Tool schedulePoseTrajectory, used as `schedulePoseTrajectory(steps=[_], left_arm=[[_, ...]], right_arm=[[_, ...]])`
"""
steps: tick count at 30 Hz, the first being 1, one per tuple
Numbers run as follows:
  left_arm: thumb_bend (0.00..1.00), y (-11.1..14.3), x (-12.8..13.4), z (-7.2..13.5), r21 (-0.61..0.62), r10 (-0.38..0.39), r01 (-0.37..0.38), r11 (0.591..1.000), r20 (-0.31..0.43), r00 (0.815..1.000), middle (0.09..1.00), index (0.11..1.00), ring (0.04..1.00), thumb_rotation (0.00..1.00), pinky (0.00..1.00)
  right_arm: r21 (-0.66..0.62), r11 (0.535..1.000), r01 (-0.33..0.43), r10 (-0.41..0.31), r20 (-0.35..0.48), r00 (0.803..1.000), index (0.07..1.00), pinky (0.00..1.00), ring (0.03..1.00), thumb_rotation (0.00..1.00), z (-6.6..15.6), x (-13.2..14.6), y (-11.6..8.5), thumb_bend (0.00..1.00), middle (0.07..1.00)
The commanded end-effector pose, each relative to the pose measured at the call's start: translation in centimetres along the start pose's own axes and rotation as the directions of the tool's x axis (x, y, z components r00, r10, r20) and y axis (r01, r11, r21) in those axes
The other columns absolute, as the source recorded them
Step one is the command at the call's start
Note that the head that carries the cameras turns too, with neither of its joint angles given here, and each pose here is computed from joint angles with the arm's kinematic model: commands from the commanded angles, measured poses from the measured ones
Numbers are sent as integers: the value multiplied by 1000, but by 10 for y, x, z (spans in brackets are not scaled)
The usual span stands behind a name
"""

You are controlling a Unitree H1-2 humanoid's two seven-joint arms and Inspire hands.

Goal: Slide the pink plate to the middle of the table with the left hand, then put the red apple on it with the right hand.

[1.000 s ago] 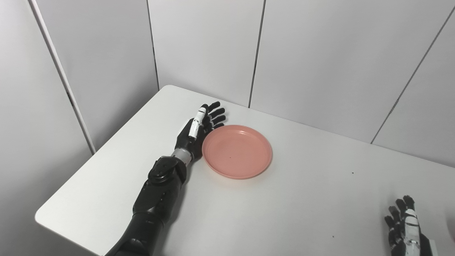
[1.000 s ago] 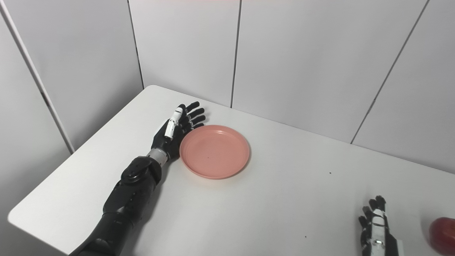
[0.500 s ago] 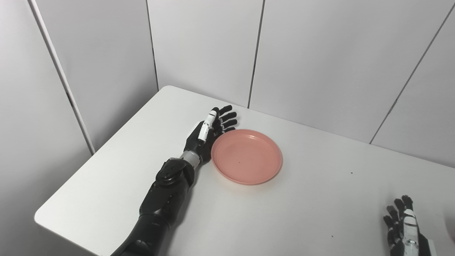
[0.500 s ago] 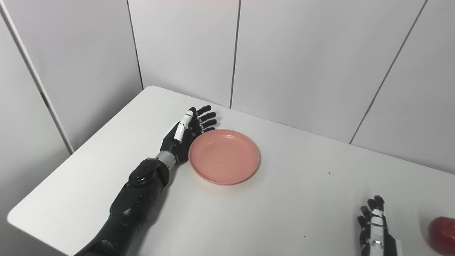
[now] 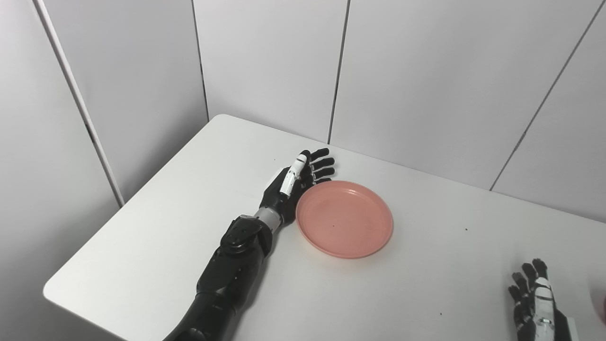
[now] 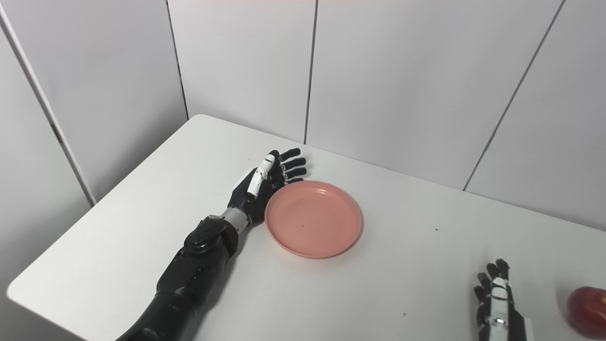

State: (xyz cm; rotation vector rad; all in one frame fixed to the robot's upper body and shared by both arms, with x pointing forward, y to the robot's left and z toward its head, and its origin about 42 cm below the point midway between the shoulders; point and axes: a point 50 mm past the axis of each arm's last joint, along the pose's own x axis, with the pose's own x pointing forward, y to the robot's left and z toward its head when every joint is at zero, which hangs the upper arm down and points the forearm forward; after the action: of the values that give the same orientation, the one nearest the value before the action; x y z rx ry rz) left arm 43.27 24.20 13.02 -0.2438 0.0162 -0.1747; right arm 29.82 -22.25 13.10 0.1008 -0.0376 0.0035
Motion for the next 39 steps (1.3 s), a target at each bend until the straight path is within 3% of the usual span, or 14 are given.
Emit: schedulePoseTrajectory(steps=[1,31,39], left_arm=[[326,-5,-14,-35,-35,2,-7,999,-152,988,829,812,826,1000,819],[333,-79,-28,-55,-43,-130,124,991,-215,968,853,833,847,1000,828],[325,-103,-32,-61,-54,-108,98,994,-215,971,858,839,857,1000,837]], right_arm=[[-7,1000,-1,1,69,998,962,973,955,1000,9,6,3,193,959],[0,1000,21,-21,53,998,945,976,941,1000,16,5,16,235,945],[-8,999,33,-33,53,998,939,945,929,1000,20,3,26,236,940]])
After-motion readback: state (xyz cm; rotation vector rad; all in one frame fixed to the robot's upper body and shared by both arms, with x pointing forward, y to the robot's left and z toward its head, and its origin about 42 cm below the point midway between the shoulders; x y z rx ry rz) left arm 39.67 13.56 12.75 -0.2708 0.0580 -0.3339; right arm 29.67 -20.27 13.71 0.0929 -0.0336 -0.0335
